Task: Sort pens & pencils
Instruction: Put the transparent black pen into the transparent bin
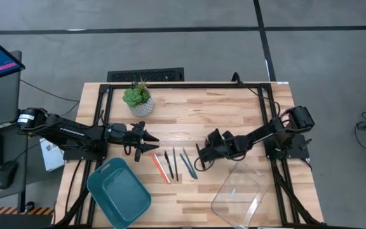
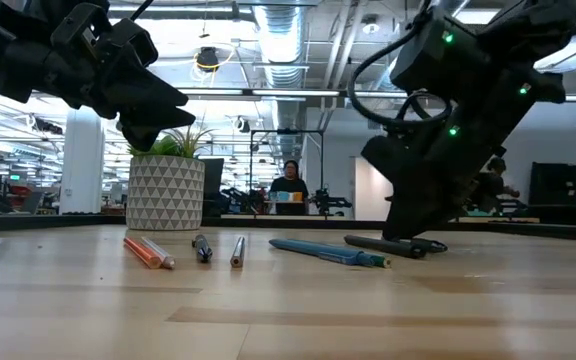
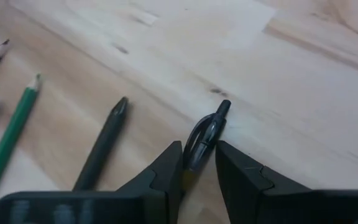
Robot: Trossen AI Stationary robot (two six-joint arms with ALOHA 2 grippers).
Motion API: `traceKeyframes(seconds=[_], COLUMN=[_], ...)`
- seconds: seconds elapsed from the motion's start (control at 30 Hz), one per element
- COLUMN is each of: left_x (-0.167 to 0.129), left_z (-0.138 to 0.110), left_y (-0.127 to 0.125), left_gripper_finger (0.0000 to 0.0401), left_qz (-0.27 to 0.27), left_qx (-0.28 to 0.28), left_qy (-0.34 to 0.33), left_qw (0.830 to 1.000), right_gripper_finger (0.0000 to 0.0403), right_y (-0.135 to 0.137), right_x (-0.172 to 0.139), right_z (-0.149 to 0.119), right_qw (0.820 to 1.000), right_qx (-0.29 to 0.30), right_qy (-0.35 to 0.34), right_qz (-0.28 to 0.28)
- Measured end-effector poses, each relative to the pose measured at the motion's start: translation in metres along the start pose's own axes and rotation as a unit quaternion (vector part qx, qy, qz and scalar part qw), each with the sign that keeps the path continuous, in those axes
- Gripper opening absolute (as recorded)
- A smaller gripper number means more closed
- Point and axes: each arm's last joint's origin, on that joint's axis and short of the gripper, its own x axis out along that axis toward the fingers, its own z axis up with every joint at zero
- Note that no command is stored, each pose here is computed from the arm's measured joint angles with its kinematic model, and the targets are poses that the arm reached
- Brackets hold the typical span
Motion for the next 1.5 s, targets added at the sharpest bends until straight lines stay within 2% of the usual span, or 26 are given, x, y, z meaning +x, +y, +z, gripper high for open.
traceKeyframes(seconds=[0.27,0.43,0.57,1.5], left_x=[0.000,0.000,0.000,0.000], left_z=[-0.001,-0.001,-0.001,-0.001], left_y=[0.000,0.000,0.000,0.000], left_gripper_finger=[0.0149,0.0149,0.0149,0.0149], left_qz=[0.001,0.001,0.001,0.002], left_qx=[0.000,0.000,0.000,0.000], left_qy=[0.004,0.004,0.005,0.008], left_qw=[1.000,1.000,1.000,1.000], right_gripper_finger=[0.0118,0.0118,0.0118,0.0118], right_y=[-0.004,-0.012,-0.016,-0.018], right_x=[0.003,0.004,0.005,0.005], right_z=[0.004,0.003,0.004,0.004], right_qw=[1.000,0.998,0.997,0.996], right_qx=[0.005,0.012,0.017,0.014], right_qy=[-0.001,-0.016,-0.014,-0.026], right_qz=[-0.012,-0.058,-0.074,-0.088])
